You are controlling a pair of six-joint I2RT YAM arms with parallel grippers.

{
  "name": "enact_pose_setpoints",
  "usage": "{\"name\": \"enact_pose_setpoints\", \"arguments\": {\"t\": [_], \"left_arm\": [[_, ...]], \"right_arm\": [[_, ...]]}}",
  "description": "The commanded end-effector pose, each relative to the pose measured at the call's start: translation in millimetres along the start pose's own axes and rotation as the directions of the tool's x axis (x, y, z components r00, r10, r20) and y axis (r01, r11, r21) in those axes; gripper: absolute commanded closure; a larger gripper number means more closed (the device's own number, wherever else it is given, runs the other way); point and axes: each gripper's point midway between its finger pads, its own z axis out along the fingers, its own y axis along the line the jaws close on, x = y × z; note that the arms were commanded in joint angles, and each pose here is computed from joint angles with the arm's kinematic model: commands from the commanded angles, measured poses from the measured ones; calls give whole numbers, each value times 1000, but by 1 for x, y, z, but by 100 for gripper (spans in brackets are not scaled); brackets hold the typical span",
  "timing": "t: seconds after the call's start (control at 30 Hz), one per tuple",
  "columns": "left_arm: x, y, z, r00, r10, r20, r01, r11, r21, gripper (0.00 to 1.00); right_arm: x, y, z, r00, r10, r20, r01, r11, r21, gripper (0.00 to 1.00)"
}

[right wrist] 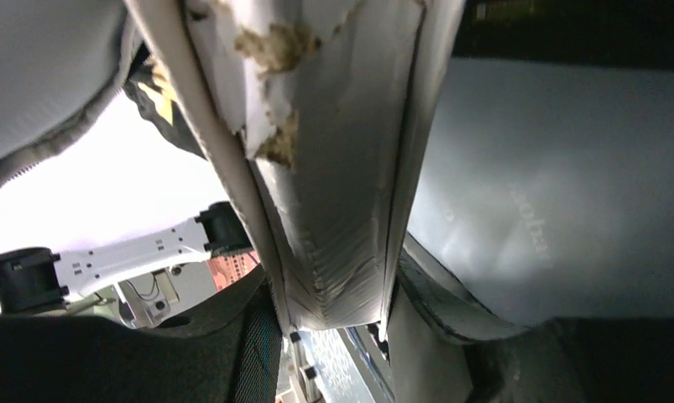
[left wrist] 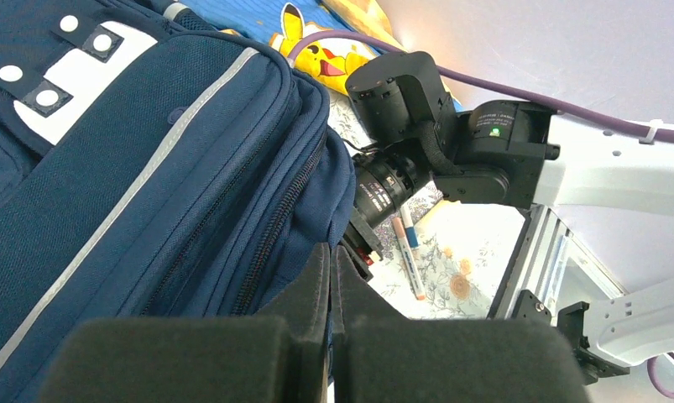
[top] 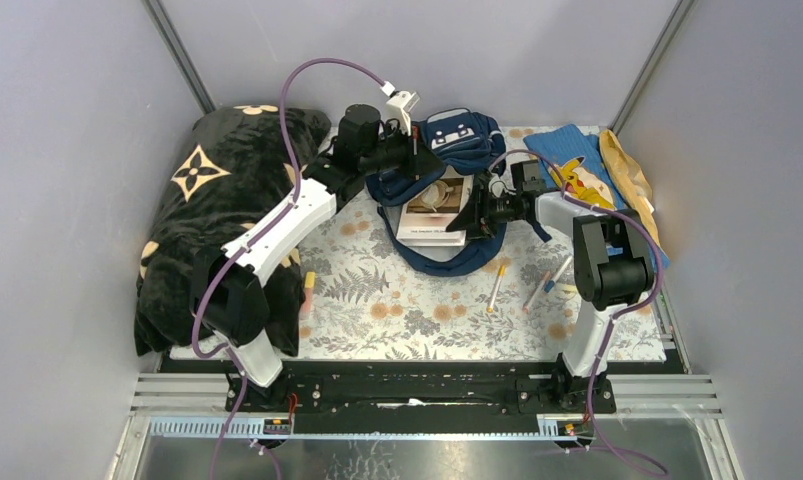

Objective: Pack the student bag
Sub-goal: Place the book in the student bag.

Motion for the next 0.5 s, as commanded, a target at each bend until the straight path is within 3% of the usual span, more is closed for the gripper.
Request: {"name": "enact_pose_setpoints", "arguments": {"t": [0.0,0.13,0.27,0.4,0.47], "left_arm": [[-34,-28,-14,991,82,105,-92,991,92,100],[-37,-35,-17,987,100,124,-115,986,123,100],[-30,-43,-18,991,87,104,-105,978,180,100],[-28,-46,-20,992,80,103,-98,977,189,100],[-30,-47,-22,991,82,107,-101,977,187,100]], "right_arm": [[19,17,-17,996,-76,-53,75,997,-17,69],[20,16,-16,996,-63,-64,62,998,-18,67],[-9,21,-11,999,-50,3,50,999,-5,52],[-55,35,-14,981,-63,183,53,997,55,19],[-65,46,-23,956,-91,279,76,995,63,7]]}}
